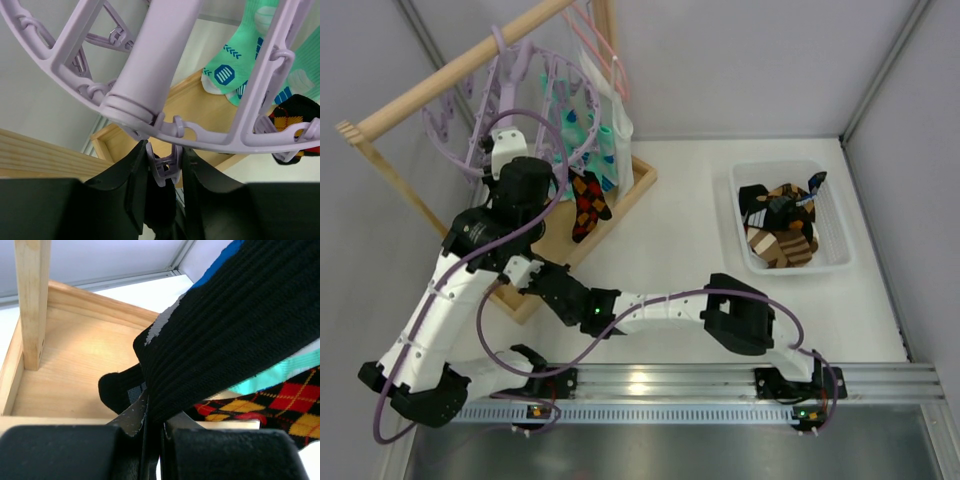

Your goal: Remove the socks clipped to the hanger

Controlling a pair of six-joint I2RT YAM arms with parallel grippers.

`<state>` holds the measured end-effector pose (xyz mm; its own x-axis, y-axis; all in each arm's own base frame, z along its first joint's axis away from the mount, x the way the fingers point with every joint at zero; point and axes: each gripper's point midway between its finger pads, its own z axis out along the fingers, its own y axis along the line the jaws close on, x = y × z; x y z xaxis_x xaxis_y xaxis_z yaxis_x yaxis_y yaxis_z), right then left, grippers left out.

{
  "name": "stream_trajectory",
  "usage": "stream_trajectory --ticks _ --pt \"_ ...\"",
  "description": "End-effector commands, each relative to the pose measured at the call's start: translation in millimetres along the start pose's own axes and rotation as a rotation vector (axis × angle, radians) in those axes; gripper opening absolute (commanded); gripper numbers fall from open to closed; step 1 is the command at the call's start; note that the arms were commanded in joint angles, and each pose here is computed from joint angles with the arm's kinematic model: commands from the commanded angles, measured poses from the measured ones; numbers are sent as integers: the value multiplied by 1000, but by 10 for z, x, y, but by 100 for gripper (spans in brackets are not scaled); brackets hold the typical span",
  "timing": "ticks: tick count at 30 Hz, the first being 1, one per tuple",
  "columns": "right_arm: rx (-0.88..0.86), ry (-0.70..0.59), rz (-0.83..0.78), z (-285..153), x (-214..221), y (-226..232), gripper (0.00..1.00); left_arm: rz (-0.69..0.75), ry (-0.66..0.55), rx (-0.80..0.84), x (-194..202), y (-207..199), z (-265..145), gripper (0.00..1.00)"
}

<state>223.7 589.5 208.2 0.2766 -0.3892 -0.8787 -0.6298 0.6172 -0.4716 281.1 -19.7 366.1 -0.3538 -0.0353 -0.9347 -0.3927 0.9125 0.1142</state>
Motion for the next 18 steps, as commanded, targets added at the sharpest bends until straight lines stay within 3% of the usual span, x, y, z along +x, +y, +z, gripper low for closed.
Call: stream_trajectory --ticks 1,2,6,8,10,14,15,18 --pt "7 -100 89 -178 -469 -164 0 -31 -40 -13 -91 21 -5 24" --pt "5 -97 94 -207 -442 -173 0 -32 -39 -12 -93 14 -3 16" --pt "15 -95 137 -370 -333 -267 0 -54 -41 19 -126 -22 -30 5" --pt "23 -60 140 -522 -37 -287 0 -64 -43 34 -140 -30 -49 4" --pt "35 -70 201 -727 -56 -476 0 -80 -49 50 -157 -4 -92 5" --pt "5 66 214 -1260 378 -742 0 -111 -56 87 -112 79 -191 11" --pt "19 45 302 -1418 211 -980 0 -128 -64 107 -111 122 -249 16" --pt "46 134 358 -1755 368 -1495 0 -139 -61 139 -24 164 -307 49"
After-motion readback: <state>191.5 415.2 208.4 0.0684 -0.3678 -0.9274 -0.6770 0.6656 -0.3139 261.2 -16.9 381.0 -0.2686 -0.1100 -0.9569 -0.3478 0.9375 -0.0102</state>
